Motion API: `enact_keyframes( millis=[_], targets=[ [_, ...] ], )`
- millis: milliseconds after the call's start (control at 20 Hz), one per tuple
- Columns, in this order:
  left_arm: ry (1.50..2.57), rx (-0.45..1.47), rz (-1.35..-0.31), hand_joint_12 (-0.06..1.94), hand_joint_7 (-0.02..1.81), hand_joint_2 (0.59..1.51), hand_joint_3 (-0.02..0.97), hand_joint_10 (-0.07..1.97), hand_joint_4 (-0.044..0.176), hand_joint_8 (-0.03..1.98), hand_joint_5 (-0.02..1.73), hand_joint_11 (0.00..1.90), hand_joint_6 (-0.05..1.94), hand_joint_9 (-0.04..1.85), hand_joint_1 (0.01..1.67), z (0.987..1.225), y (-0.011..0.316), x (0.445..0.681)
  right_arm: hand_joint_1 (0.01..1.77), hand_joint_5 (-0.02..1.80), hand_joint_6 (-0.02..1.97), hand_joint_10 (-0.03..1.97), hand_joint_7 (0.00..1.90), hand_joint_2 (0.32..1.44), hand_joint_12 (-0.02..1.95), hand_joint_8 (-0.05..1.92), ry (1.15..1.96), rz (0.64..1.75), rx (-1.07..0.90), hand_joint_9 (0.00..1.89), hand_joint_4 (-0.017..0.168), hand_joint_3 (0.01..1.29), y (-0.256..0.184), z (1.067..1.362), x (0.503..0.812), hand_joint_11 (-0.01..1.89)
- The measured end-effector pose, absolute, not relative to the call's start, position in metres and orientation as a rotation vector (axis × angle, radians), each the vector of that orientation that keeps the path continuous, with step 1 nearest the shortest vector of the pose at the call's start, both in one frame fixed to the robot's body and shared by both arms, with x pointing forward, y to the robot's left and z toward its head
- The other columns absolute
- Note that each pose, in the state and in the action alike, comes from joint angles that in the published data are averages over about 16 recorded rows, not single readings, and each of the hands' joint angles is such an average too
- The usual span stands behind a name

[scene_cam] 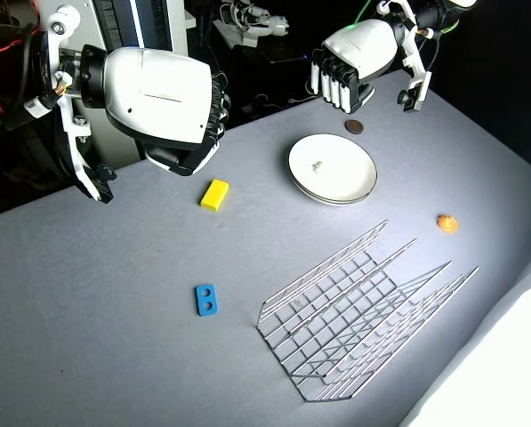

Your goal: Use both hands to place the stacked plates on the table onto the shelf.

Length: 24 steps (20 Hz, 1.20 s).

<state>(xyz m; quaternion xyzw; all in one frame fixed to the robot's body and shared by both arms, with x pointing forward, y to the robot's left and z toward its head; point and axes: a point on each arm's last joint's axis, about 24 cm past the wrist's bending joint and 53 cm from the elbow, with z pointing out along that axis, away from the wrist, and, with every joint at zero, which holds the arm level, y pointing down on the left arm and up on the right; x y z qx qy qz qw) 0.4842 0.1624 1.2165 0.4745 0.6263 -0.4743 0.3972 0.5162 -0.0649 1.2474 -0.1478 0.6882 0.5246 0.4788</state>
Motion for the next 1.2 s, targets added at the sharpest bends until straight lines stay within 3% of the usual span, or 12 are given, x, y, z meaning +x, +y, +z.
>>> enact_keyframes(
  millis=[200, 400, 500, 600, 700, 1200],
  targets=[
    [1.586, 1.203, -1.202, 0.53, 0.48, 1.139, 0.053, 0.5, 0.017, 0.5, 0.4, 0.55, 0.5, 0.49, 0.12, 1.2165, 0.1622, 0.484, 0.21, 0.52, 0.6, 0.57, 0.56, 1.14, 0.54, 0.55, 1.682, 1.281, -0.362, 0.59, 0.017, 0.04, -0.0644, 1.2468, 0.5155, 0.65],
    [1.584, 1.204, -1.203, 0.39, 0.36, 1.129, 0.045, 0.37, 0.011, 0.36, 0.3, 0.41, 0.37, 0.37, 0.1, 1.2166, 0.1617, 0.4838, 0.21, 0.39, 0.45, 0.43, 0.42, 1.12, 0.4, 0.41, 1.684, 1.281, -0.365, 0.44, 0.012, 0.04, -0.0641, 1.2459, 0.5149, 0.49],
    [1.582, 1.205, -1.204, 0.2, 0.2, 1.108, 0.042, 0.19, -0.004, 0.18, 0.16, 0.24, 0.18, 0.21, 0.05, 1.2166, 0.161, 0.4833, 0.24, 0.24, 0.26, 0.24, 0.26, 1.1, 0.21, 0.23, 1.687, 1.281, -0.368, 0.28, 0.0, 0.03, -0.0635, 1.2448, 0.514, 0.31],
    [1.58, 1.208, -1.208, 0.03, 0.06, 1.102, 0.022, 0.03, -0.006, 0.02, 0.04, 0.09, 0.02, 0.07, 0.02, 1.2168, 0.1605, 0.4824, 0.33, 0.1, 0.09, 0.07, 0.11, 1.08, 0.05, 0.07, 1.688, 1.28, -0.372, 0.12, -0.003, 0.02, -0.0629, 1.2441, 0.5131, 0.15],
    [1.579, 1.212, -1.208, -0.01, 0.02, 1.1, 0.023, 0.0, -0.003, 0.0, 0.01, 0.02, -0.01, 0.02, 0.02, 1.2166, 0.1606, 0.4818, 0.46, 0.03, 0.02, 0.01, 0.03, 1.06, 0.0, 0.01, 1.689, 1.278, -0.376, 0.03, 0.0, 0.02, -0.0625, 1.2436, 0.5124, 0.04],
    [1.625, 1.208, -1.224, -0.02, 0.02, 1.089, 0.023, 0.01, -0.007, -0.01, 0.02, 0.02, -0.01, 0.02, 0.02, 1.2122, 0.1634, 0.4803, 1.11, 0.02, 0.02, 0.01, 0.02, 0.97, -0.01, 0.01, 1.69, 1.279, -0.395, 0.02, -0.002, 0.02, -0.0596, 1.2411, 0.5082, 0.02]
  ],
)
